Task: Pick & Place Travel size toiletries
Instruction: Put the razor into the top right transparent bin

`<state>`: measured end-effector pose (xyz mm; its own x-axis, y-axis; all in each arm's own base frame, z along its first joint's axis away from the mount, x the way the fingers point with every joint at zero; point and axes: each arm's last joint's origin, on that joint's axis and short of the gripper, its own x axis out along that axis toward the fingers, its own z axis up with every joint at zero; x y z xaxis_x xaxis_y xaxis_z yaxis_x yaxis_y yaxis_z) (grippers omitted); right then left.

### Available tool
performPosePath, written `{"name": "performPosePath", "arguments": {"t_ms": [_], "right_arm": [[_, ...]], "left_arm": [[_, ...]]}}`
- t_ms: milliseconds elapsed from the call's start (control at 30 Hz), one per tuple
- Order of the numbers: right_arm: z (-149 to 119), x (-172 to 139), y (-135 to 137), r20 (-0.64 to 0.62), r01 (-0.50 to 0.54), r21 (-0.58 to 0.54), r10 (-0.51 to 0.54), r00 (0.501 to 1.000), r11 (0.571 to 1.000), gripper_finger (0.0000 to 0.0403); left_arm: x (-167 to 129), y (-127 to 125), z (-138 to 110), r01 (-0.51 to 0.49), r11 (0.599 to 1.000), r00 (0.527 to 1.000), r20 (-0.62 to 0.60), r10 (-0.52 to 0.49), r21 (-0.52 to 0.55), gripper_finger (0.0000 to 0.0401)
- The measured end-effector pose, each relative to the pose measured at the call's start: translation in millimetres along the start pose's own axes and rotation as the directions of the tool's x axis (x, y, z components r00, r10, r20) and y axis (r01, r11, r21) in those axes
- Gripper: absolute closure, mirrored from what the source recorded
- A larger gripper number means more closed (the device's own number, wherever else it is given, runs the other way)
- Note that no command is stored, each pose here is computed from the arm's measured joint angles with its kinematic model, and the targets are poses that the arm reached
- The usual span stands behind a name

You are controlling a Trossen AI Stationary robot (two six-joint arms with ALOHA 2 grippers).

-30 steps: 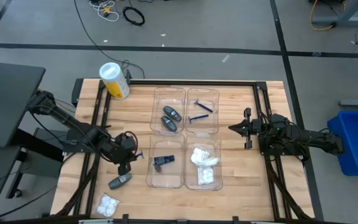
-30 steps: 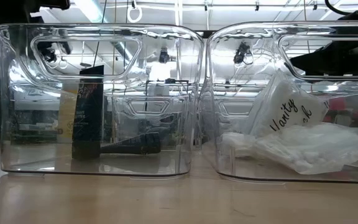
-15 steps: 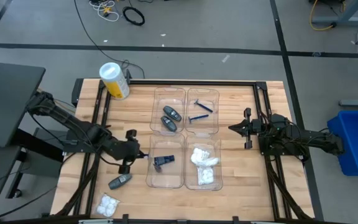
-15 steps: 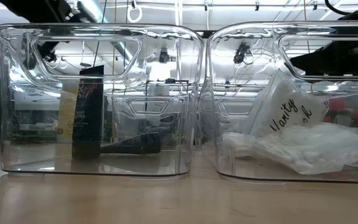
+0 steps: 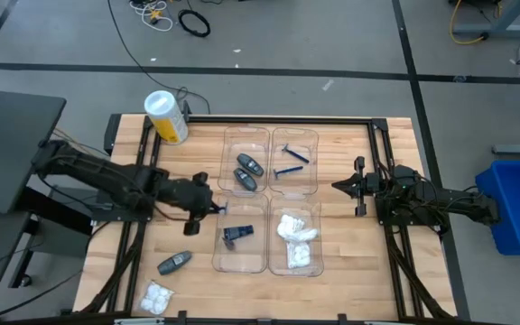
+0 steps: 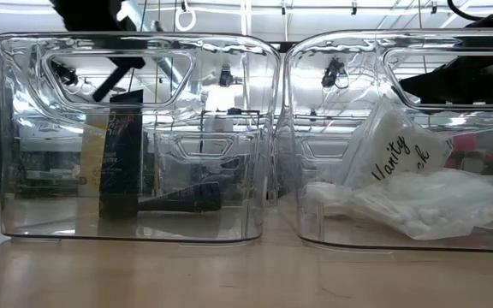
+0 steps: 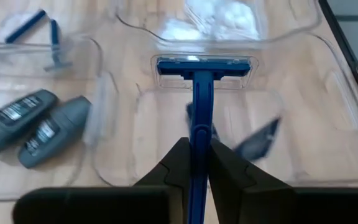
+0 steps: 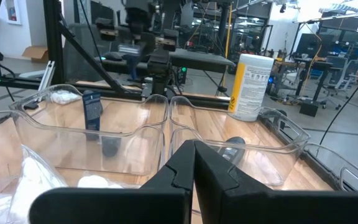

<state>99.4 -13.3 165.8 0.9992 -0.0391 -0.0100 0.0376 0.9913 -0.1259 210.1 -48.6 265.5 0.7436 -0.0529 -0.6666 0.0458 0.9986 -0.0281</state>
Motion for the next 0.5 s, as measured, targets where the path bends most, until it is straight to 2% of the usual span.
{"name": "performPosePath", "arguments": {"t_ms": [233, 500], "right_arm": [[0, 0, 0, 0.000, 0.000, 0.000, 0.000, 1.000, 1.000, 0.0389], [0, 0, 0, 0.000, 0.000, 0.000, 0.000, 1.000, 1.000, 0.0389]], "left_arm": [[2, 26, 9, -0.049, 0.998, 0.997, 0.064, 0.050, -0.030, 0.0357], [1, 54, 16, -0.112, 0.986, 0.984, 0.121, 0.127, -0.123, 0.0359]]}}
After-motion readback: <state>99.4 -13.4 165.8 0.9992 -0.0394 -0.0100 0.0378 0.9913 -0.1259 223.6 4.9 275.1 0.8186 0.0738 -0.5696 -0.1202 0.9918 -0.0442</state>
